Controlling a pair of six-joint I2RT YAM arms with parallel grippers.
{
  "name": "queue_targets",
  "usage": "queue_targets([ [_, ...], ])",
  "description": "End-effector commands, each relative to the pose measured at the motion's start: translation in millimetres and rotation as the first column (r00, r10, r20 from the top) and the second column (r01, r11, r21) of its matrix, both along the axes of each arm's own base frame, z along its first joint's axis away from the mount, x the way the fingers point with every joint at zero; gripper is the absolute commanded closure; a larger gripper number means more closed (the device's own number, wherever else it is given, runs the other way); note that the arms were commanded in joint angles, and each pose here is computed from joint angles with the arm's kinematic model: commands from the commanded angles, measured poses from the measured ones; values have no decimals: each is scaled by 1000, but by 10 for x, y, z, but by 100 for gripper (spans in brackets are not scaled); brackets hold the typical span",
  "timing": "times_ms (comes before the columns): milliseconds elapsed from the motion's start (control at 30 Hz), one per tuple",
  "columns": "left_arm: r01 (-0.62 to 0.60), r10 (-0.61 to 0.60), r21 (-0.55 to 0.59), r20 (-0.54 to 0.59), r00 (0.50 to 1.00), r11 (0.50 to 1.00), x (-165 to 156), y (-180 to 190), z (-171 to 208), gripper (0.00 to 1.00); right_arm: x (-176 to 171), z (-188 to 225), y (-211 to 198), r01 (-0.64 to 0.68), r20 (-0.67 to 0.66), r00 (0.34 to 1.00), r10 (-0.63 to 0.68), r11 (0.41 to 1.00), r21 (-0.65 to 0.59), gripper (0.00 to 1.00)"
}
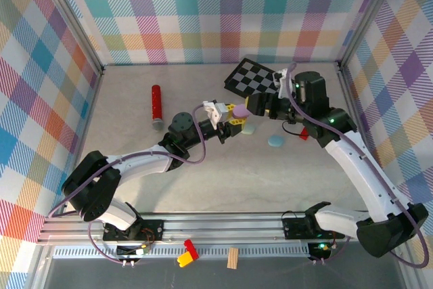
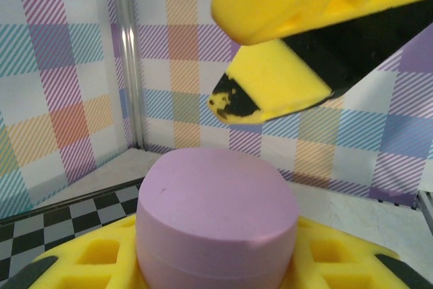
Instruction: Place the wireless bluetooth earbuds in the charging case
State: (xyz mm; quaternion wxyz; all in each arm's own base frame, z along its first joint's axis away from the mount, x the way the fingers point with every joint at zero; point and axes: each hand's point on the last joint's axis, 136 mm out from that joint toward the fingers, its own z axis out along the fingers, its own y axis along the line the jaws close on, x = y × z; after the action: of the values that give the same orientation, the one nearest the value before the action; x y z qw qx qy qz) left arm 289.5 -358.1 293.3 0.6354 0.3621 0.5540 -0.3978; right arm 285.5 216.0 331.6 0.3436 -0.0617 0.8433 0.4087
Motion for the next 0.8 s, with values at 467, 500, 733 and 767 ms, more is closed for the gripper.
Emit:
queue_targets([
  [467, 47, -43, -100, 47, 998, 994, -96, 51, 332, 62, -252, 178, 435, -255, -112, 940, 322, 883, 395, 37],
  [500, 48, -44, -102, 49, 998, 994, -102, 54, 338, 62, -232, 163, 428, -243, -120, 942, 313, 884, 398, 40],
  [733, 52, -47, -99, 56, 997, 994, -129, 69, 357, 62, -135, 51, 408, -185, -183, 940, 287, 881, 435, 63],
  [767, 51, -46, -97, 56, 997, 994, -128, 71, 355, 62, -133, 44, 402, -180, -186, 941, 284, 882, 435, 67],
])
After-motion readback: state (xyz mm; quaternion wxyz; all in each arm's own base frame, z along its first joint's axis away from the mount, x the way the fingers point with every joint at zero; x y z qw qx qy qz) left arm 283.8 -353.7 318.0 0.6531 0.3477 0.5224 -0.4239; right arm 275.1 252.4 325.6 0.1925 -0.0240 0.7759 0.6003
